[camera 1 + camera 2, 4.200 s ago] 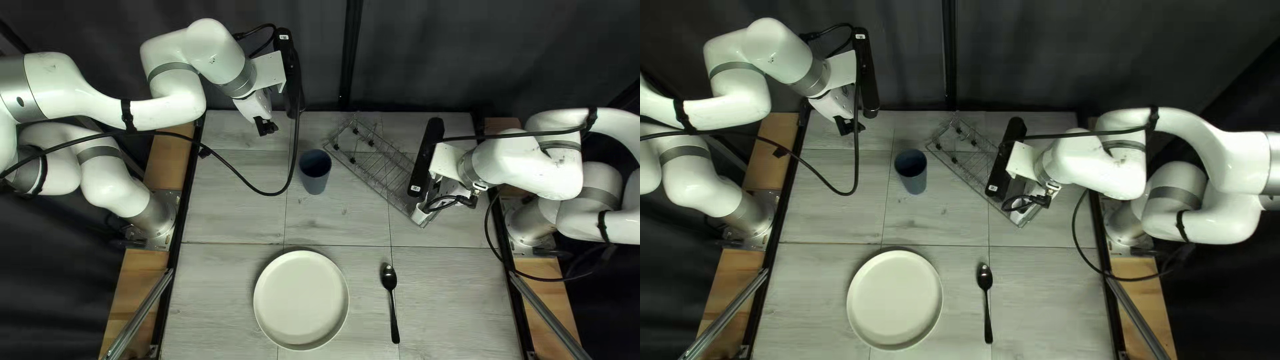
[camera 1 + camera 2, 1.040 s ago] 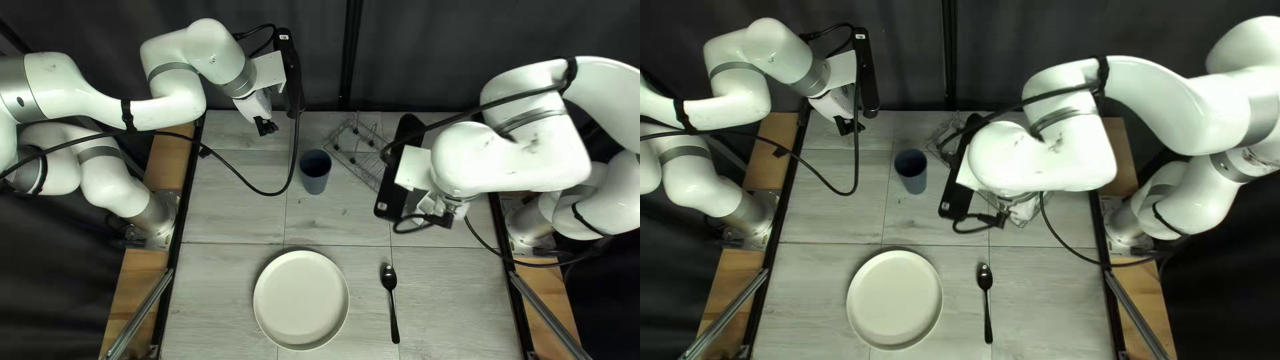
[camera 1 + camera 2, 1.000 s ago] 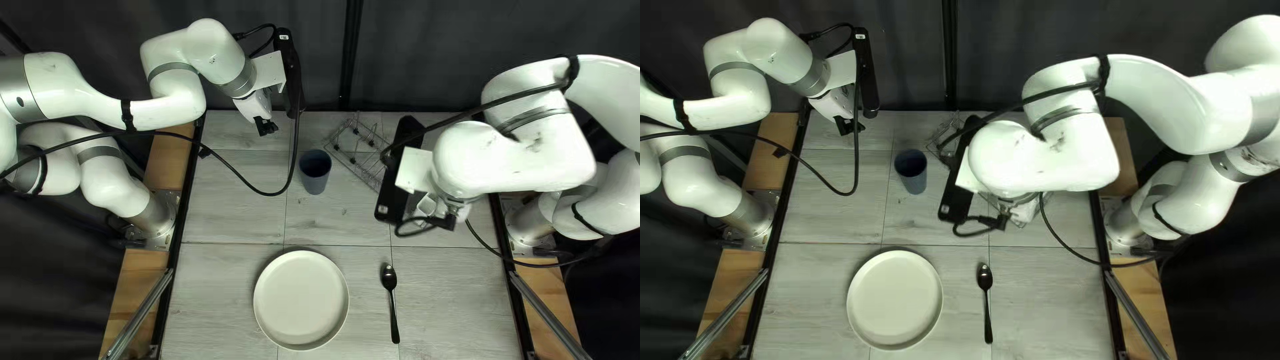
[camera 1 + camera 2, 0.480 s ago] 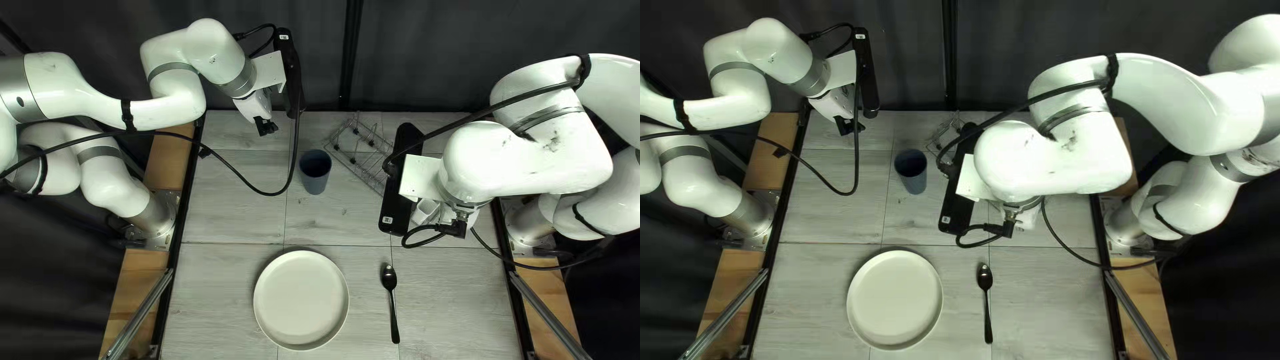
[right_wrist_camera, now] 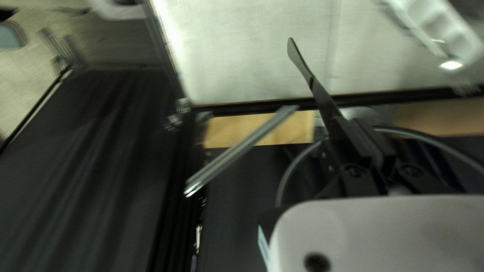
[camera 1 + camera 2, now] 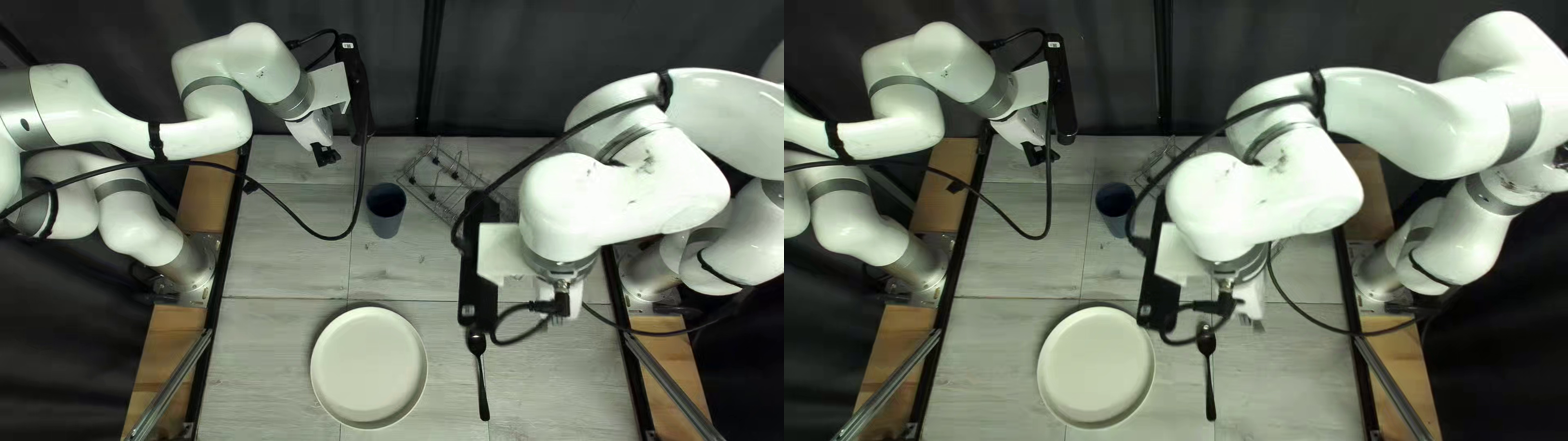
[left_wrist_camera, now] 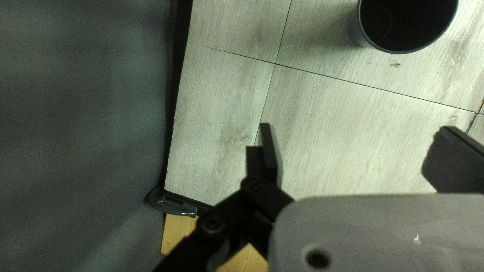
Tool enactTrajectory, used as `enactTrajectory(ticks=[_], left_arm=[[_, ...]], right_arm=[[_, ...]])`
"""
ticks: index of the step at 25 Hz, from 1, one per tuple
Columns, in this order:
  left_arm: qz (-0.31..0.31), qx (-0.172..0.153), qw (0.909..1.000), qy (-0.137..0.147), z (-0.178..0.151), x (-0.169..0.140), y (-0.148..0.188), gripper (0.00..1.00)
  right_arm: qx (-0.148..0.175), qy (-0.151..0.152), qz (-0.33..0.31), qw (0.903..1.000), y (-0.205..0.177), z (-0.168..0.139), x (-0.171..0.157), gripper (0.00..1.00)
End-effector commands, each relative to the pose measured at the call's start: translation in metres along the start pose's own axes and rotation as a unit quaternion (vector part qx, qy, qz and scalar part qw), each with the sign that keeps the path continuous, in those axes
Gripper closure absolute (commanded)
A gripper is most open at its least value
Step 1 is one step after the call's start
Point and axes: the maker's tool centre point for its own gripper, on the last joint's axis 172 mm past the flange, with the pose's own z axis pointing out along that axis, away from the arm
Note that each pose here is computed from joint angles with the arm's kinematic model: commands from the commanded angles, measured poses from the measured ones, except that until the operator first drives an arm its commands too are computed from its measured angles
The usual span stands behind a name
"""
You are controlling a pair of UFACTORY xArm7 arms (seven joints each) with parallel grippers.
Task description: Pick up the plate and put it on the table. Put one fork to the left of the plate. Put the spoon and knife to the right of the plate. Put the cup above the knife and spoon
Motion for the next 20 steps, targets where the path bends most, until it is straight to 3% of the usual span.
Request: enactTrajectory(ticks=[1, 5, 15, 20], left_arm=[[0.0, 0.0, 1.0, 0.0, 0.0, 0.0, 0.0, 0.0], [0.0, 0.0, 1.0, 0.0, 0.0, 0.0, 0.0, 0.0], [0.0, 0.0, 1.0, 0.0, 0.0, 0.0, 0.0, 0.0], [0.0, 0.0, 1.0, 0.0, 0.0, 0.0, 0.0, 0.0]], right_arm=[[0.014, 0.009, -0.002, 0.9999, -0.001, 0.005, 0.004, 1.0], [0.003, 0.011, -0.009, 0.9999, 0.003, 0.007, 0.005, 1.0], [0.104, 0.029, -0.035, 0.9936, -0.036, 0.038, 0.038, 1.0], [0.119, 0.042, -0.048, 0.9909, -0.034, 0.046, 0.044, 1.0]])
